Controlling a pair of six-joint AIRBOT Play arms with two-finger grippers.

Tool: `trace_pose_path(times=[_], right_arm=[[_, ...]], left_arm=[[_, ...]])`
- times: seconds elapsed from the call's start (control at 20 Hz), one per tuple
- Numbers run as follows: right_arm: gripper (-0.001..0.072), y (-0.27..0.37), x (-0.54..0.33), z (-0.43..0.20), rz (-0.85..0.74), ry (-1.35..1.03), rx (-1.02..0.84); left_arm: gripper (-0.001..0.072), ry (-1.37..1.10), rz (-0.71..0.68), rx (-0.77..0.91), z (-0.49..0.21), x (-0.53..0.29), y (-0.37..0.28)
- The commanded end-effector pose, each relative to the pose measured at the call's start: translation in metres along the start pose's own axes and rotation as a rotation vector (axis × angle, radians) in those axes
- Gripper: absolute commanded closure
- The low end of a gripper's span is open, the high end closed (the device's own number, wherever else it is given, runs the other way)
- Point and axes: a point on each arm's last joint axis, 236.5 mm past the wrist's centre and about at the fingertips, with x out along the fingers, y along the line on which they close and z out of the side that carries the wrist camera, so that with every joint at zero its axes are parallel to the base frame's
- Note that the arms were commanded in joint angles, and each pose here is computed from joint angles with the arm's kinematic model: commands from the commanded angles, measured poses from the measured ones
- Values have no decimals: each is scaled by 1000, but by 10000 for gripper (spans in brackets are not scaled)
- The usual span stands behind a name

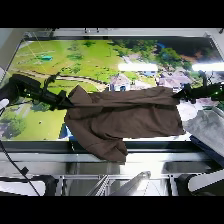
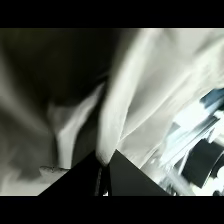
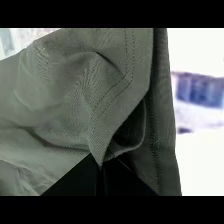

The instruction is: Fold the shirts.

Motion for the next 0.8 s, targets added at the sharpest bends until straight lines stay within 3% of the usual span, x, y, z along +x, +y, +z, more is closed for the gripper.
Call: trace_pose_path(times=[0.0, 0.5, 0.55, 0.6, 0.65, 0.75], right_arm=[[698, 2, 2, 2, 7, -6, 1], [684, 1, 3, 4, -3, -15, -3], [483, 3, 3, 1, 6, -1, -4], [153, 5, 1, -3, 17, 17, -2], [85, 7, -2, -8, 31, 35, -7], [87, 8, -13, -10, 44, 35, -3]], left_arm=[[702, -61, -34, 63, 24, -19, -25], [701, 100, 29, 55, 9, 30, -5], [601, 111, 29, 58, 6, 28, -6], [305, 122, 22, 62, 4, 22, -8], [23, 131, 15, 71, 4, 14, -12], [-8, 143, 9, 43, 4, -7, -18]])
